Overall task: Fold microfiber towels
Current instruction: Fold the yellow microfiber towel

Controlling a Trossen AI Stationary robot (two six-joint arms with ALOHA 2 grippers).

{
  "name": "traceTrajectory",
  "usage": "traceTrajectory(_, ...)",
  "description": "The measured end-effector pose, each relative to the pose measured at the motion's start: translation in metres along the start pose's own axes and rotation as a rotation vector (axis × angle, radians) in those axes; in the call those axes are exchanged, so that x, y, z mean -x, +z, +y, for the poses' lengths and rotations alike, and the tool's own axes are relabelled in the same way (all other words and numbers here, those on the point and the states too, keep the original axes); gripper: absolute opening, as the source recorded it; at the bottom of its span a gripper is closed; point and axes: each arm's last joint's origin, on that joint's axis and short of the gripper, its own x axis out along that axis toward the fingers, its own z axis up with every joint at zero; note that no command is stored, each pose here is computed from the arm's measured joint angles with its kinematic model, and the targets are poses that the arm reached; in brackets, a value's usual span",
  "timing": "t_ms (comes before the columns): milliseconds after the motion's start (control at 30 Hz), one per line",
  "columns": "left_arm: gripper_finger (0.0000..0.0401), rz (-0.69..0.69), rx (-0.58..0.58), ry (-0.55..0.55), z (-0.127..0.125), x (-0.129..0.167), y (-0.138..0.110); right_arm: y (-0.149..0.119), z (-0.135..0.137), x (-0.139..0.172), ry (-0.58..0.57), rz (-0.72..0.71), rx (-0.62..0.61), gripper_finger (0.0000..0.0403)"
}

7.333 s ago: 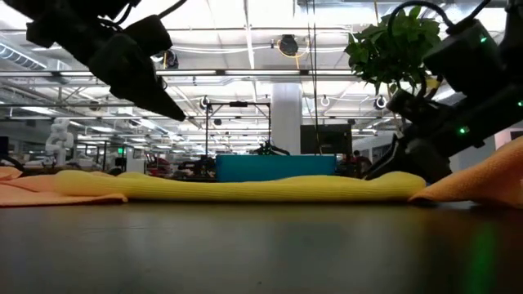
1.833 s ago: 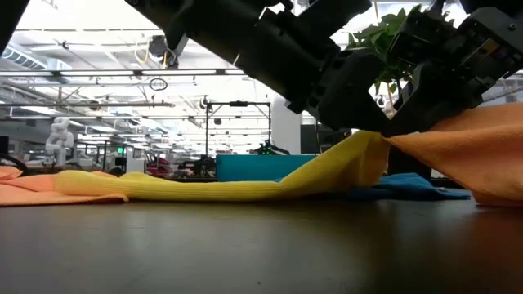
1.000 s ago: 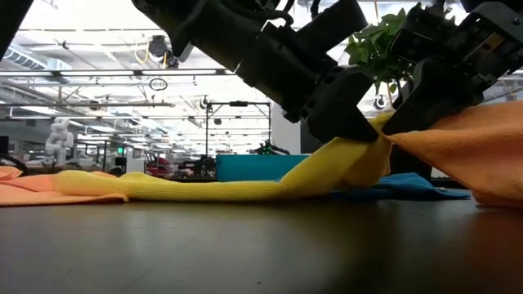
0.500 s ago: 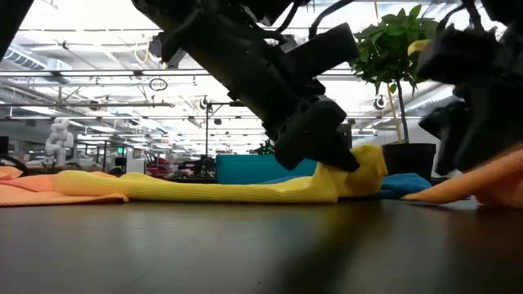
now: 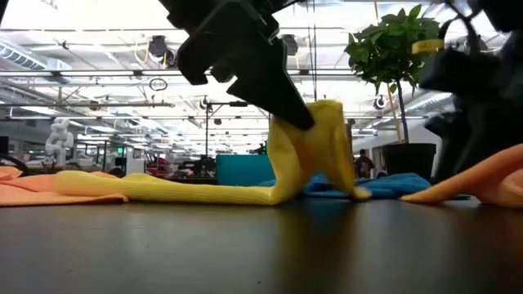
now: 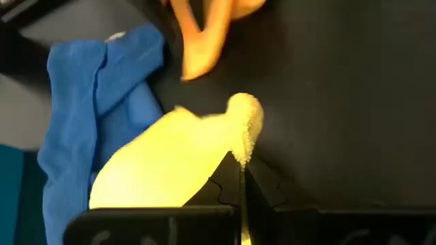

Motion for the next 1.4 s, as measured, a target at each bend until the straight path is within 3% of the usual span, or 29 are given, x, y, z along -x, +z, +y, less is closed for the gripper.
traceTrajectory(333,0.0000,0.018,0.085,0.016,0.006,-0.002,-0.002,0.026,0.010,-0.004,0.022,-0.289,0.188,0.0151)
traceTrajectory(533,0.0000,-0.019,0.128,0.041,0.017,-0.006,0.001,0.027,0.013,-0.026,-0.027,-0.324,0.256,0.0168)
traceTrajectory(800,0.0001,-0.036,0.192,0.067,0.032,-0.011,0.002,0.025,0.009,-0.048,-0.138,-0.347,0.206,0.0191)
traceTrajectory(1100,0.0001,-0.054,0.219,0.086,0.043,-0.015,0.003,0.022,0.012,-0.066,-0.071,-0.376,0.170,0.0195)
traceTrajectory(1400,0.0002,-0.068,0.235,0.107,0.049,-0.011,0.005,0.018,0.012,-0.078,-0.077,-0.354,0.137,0.0195)
